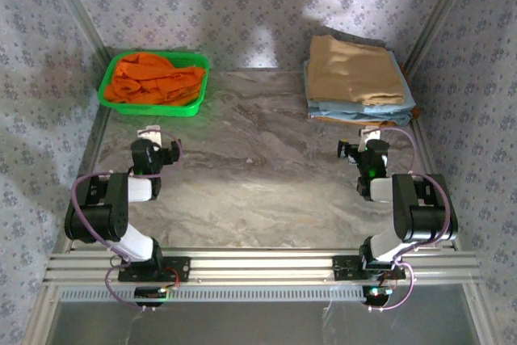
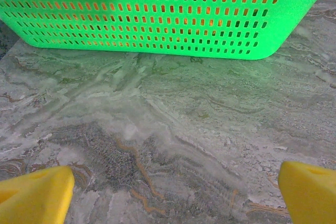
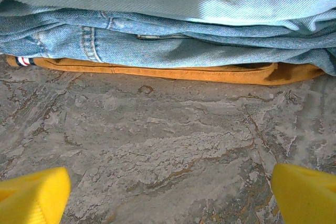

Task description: Fold and stack the trousers

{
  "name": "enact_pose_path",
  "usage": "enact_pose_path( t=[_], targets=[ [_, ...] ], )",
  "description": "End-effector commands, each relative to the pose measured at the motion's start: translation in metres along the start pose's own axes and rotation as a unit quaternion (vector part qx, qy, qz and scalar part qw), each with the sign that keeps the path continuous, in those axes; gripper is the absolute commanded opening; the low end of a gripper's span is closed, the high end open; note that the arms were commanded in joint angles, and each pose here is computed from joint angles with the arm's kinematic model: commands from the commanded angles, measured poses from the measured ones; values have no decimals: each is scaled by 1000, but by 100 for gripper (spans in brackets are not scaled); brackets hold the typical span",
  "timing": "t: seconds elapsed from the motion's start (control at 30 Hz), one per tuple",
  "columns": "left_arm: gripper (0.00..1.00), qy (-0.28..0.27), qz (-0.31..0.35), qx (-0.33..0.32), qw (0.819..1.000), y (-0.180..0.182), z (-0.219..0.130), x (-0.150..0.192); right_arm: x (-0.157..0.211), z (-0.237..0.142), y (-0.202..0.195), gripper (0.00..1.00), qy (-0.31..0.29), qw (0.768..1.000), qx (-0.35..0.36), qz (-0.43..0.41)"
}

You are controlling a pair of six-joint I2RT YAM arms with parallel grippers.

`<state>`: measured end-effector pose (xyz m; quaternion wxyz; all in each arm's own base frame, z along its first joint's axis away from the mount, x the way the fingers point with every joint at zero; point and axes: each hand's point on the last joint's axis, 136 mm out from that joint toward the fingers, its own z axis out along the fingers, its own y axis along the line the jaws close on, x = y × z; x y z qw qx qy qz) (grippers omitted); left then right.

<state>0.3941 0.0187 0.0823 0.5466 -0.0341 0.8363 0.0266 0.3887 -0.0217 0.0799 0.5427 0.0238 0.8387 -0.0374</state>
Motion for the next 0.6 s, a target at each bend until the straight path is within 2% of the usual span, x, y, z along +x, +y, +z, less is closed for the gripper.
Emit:
enact_pose_path(
  t=[0.0,0.57],
  targets=[
    [100,-11,-6,8,1000,-3,1,-8,-4,1,-1,100,-4,1000,5,-4],
    [100,-9,-5,8,1000,-3,1,-7,-5,1,-1,100,-5,1000,5,-3]
  ],
)
